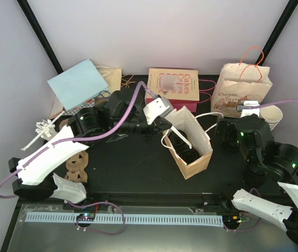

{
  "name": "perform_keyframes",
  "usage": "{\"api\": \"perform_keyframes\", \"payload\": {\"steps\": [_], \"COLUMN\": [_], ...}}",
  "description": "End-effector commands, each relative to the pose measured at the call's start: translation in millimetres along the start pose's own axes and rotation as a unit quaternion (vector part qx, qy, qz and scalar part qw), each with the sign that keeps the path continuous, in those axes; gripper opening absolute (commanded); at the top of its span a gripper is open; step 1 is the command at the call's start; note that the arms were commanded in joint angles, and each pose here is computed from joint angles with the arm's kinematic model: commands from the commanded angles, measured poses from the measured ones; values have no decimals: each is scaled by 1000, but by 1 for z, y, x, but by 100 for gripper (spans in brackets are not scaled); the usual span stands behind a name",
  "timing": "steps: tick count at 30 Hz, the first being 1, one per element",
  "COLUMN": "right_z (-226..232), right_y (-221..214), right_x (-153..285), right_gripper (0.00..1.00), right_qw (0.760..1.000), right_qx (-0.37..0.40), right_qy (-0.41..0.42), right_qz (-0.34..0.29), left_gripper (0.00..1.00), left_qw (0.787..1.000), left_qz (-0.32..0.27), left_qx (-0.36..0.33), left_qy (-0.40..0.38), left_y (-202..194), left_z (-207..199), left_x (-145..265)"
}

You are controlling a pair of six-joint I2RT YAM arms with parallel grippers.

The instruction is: Pack the takeout coffee

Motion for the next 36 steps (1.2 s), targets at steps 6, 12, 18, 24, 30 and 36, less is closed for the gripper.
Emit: {"api": "perform_keyframes", "payload": {"steps": [6,12,18,24,30,36], "right_z": [1,3,4,6,12,23], "right_y": [-1,-2,-3,-5,-8,-14], "right_x": [-3,-6,-7,-8,-14,-24], "right_gripper": [100,100,100,100,100,100], "right_qw": [1000,1000,1000,1000,999,998], "right_qx": [-4,0,3,4,1,1], "right_qy": [-4,-2,2,9,31,56], "right_qz": [-6,-7,-10,-12,-15,-12], "left_gripper": [97,99,99,99,99,99], "left_qw": [999,999,975,899,774,706], "left_qz": [26,-30,-65,-54,-18,-61], "left_qx": [-17,17,138,263,372,407], "left_qy": [-20,33,159,346,512,576], "left_y": [5,18,12,-30,-92,-145], "left_z": [-8,2,52,116,176,200], "left_x": [-14,19,76,143,183,207]}}
Point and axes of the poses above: each gripper's point midway between its finger pads, its own x axis back along the fingers, its own z axis along the line the jaws close on, y = z × x, the point moved 9 cm from there along x, back along the fingers, and after that the axes turned 1 degree about x, right-handed, at the moved point
